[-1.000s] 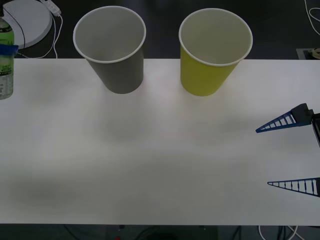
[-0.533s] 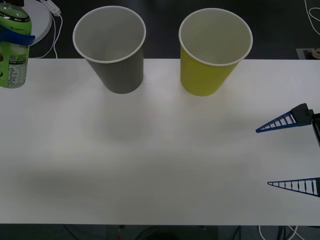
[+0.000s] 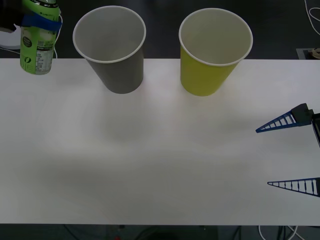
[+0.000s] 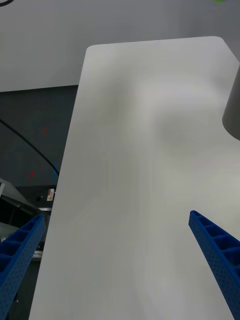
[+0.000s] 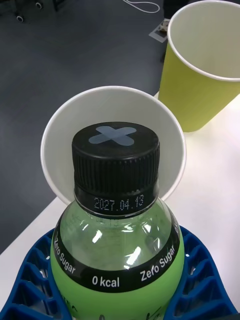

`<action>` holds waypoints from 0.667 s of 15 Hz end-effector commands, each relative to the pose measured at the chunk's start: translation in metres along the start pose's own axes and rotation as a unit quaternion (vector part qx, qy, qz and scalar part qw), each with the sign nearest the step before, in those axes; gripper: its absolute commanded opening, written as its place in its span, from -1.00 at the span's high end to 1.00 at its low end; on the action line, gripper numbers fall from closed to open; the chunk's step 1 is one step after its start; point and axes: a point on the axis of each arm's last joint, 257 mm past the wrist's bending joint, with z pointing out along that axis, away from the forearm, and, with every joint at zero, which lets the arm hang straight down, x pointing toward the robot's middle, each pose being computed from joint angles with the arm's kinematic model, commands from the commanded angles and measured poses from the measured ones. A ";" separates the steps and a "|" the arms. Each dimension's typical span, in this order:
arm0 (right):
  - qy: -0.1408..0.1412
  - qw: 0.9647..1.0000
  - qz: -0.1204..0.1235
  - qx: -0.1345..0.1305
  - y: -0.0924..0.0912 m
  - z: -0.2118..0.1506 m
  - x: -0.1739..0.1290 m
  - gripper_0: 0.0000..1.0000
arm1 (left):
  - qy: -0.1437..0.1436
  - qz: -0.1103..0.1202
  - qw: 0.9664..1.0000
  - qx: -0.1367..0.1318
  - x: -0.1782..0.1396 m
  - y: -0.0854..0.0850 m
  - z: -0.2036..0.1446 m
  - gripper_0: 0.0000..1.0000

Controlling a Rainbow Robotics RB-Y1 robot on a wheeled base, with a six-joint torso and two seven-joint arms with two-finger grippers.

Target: Put the can into the green bin and the plastic bottle into the gray bin

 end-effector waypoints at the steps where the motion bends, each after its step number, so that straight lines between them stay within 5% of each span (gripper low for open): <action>1: 0.000 1.000 0.000 0.000 0.000 0.000 0.000 -1.00 | 0.010 0.013 1.000 -0.004 -0.014 0.008 0.007 1.00; 10: 0.000 1.000 0.000 0.000 0.000 0.000 0.000 -1.00 | 0.032 0.030 0.999 -0.007 -0.057 0.026 0.023 1.00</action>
